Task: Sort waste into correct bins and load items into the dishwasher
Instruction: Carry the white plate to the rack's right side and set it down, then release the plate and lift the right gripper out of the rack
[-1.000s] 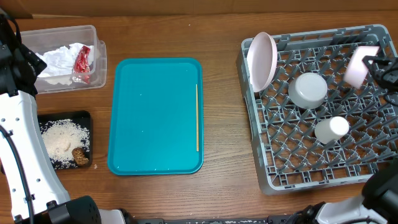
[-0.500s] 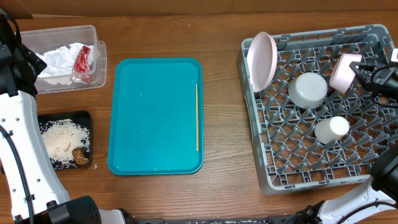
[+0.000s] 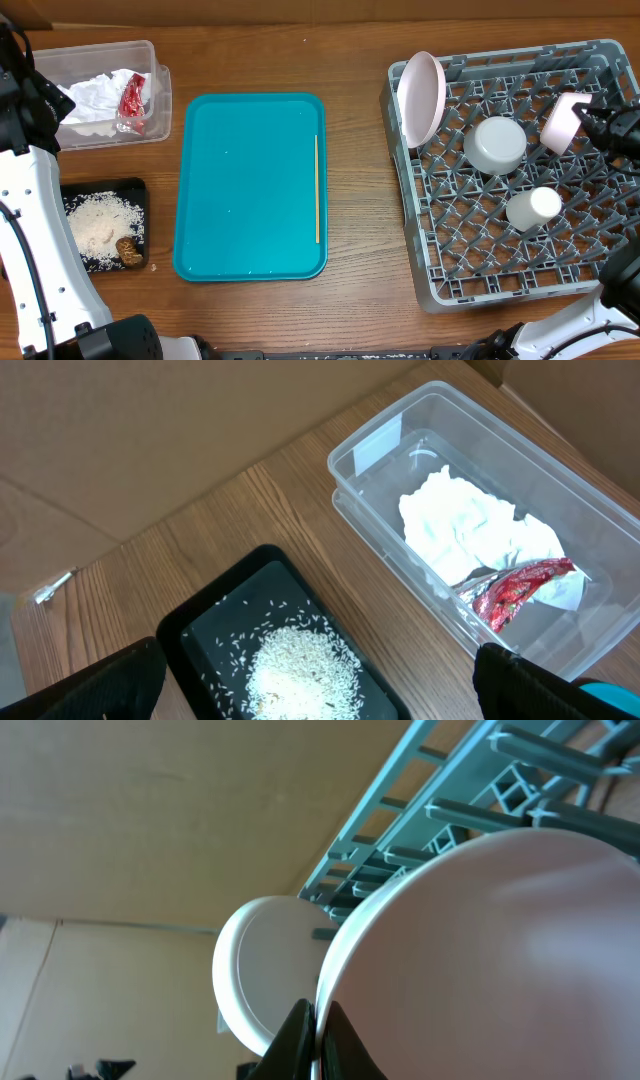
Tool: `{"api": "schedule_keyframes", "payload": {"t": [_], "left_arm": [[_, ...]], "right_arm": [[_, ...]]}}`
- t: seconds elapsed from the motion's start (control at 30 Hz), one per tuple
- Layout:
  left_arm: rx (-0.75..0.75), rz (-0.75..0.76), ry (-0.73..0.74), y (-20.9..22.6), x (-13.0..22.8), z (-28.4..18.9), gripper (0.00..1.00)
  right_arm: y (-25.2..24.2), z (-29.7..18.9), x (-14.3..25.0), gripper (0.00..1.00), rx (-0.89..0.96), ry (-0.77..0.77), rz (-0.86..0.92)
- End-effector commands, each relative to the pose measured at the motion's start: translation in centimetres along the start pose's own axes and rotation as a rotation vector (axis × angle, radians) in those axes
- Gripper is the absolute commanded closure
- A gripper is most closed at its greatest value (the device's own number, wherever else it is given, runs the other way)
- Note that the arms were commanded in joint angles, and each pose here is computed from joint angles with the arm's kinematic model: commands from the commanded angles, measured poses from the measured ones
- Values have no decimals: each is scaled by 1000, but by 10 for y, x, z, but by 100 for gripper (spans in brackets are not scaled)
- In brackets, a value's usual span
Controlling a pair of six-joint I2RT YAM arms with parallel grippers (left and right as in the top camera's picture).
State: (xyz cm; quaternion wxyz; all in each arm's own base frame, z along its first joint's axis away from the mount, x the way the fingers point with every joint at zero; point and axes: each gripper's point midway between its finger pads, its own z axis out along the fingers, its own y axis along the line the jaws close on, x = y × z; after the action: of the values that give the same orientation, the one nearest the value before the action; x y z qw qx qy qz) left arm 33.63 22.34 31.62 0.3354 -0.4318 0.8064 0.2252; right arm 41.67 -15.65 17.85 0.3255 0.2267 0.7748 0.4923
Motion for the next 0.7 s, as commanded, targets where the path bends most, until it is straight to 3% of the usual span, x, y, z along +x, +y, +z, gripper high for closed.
{"api": "schedule_keyframes", "payload": {"t": [0.0, 0.33, 0.43, 0.5, 0.67], "left_arm": [[-2, -9, 6, 0, 1, 3, 0], [-2, -9, 6, 0, 1, 3, 0], [-2, -9, 6, 0, 1, 3, 0], [-2, -9, 6, 0, 1, 3, 0], [-2, -9, 6, 0, 1, 3, 0]], "right_arm": [[-32, -13, -7, 96, 217, -39, 48], [-61, -89, -16, 96, 819, -185, 173], [-67, -105, -12, 95, 922, -208, 207], [-72, -114, -7, 86, 983, -221, 247], [-75, -129, 0, 81, 1071, -247, 299]]}}
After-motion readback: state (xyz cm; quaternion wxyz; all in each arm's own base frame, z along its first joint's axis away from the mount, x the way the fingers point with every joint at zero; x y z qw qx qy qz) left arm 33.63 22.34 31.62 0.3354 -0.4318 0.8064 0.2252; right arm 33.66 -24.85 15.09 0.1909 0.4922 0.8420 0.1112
